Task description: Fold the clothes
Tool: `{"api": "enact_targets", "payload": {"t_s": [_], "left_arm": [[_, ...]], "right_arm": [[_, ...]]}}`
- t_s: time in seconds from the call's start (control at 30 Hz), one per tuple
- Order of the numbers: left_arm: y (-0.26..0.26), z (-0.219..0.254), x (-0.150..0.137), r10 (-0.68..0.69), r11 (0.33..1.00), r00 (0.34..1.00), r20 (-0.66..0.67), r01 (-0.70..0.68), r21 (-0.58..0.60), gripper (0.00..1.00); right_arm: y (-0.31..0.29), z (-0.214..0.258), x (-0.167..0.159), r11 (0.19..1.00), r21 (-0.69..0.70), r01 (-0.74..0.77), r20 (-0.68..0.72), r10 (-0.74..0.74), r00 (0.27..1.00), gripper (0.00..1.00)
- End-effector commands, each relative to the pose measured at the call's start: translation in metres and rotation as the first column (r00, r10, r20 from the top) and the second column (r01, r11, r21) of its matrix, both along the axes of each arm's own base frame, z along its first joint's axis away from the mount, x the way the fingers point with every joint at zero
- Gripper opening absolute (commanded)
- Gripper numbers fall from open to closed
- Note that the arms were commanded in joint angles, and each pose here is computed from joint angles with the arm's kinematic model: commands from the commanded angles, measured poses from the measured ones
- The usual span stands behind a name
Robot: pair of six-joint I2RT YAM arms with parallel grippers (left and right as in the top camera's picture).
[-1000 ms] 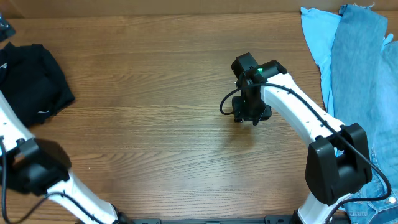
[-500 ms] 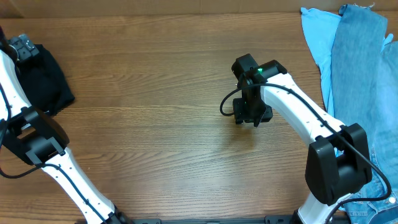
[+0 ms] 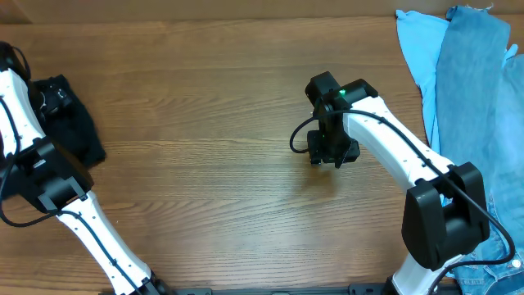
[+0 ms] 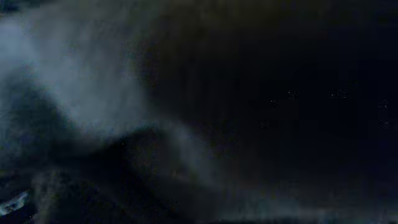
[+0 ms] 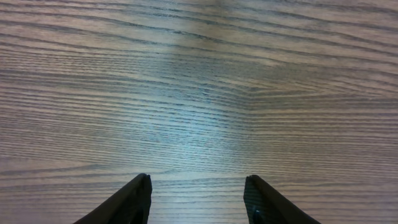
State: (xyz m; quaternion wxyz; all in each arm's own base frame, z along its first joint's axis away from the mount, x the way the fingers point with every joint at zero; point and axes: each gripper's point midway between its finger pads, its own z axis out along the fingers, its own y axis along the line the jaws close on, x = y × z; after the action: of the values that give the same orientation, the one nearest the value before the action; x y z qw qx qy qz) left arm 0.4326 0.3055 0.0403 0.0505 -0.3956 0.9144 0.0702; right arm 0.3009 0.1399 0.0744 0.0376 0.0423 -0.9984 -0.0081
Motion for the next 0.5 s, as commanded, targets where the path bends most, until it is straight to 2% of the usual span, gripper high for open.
{"api": "enact_targets", "payload": {"t_s": [0.0, 0.47], "left_arm": [[-0.024, -0.061, -0.041, 0.05, 0.988, 0.978, -0.203, -0.078, -0.131, 1.0], [-0.042, -0.052, -0.072, -0.023, 0.985, 0.935, -0.355, -0.04, -0.17, 1.0]], "right_arm": [[0.003, 0.008, 0.003, 1.0, 0.016, 0.0, 0.024, 0.0, 1.0, 0.52], [0.001, 0.007, 0.007, 1.0, 0.003, -0.004, 0.042, 0.004, 0.999, 0.52]]}}
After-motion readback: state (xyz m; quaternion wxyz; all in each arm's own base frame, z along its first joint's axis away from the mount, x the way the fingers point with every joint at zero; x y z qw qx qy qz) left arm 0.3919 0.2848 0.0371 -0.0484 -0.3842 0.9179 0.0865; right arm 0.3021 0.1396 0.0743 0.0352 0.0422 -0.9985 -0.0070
